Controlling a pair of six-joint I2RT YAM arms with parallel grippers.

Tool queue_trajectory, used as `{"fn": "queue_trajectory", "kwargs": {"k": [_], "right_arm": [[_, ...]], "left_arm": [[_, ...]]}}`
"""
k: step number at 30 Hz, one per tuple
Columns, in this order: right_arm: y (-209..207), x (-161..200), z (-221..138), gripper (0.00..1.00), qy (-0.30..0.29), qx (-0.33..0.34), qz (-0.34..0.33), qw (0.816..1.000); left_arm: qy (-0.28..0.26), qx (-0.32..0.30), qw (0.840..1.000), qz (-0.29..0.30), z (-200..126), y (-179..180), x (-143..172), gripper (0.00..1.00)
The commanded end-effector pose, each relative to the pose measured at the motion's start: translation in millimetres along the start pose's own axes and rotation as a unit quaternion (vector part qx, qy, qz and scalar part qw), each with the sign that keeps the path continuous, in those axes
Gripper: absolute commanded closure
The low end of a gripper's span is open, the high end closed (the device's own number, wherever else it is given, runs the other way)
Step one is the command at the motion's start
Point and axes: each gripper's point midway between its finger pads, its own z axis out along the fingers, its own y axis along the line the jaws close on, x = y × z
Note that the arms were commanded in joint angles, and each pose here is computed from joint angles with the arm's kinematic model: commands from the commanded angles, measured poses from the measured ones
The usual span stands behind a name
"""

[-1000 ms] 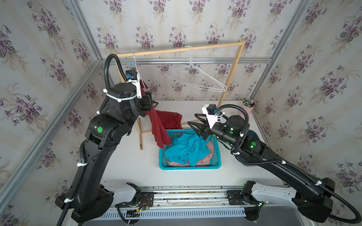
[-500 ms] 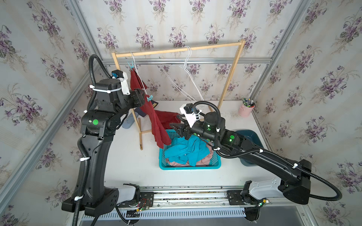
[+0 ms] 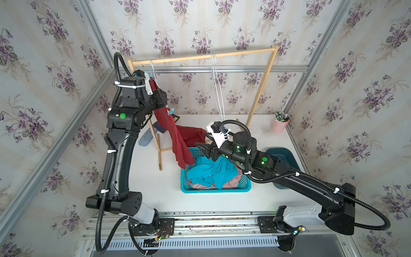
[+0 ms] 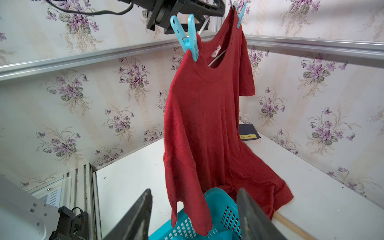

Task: Remove the clothespins securing t-shirts to the hanger
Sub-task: Pick up the hanger from the clothes rail.

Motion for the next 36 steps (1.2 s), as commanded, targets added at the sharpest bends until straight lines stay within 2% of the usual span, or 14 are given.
{"fn": "queue_trajectory", "kwargs": {"k": [1, 9, 14, 23, 36], "right_arm": [[-3, -11, -3, 0.37, -0.023, 0.011, -0.011, 1.000], [-9, -10, -6, 0.36, -0.032, 0.026, -0.025, 0.999], [-11, -11, -9, 0.36, -0.039, 0.030, -0.028, 0.998], [-13, -13, -13, 0.36, -0.041, 0.038, -0.035, 0.998], [-19, -17, -20, 0.35, -0.051, 0.049, -0.037, 0.997]], "left_arm": [[-0.017, -0.007, 1.000, 0.002, 4, 2, -8, 0.57], [-0.024, 0.020, 0.999, 0.010, -8, -10, -14, 0.89], [-0.041, 0.039, 0.998, 0.024, -24, -19, -23, 1.00], [-0.049, 0.067, 0.996, 0.042, -40, -30, -28, 1.00], [-0.066, 0.122, 0.986, 0.092, -80, -50, -28, 1.00]]}}
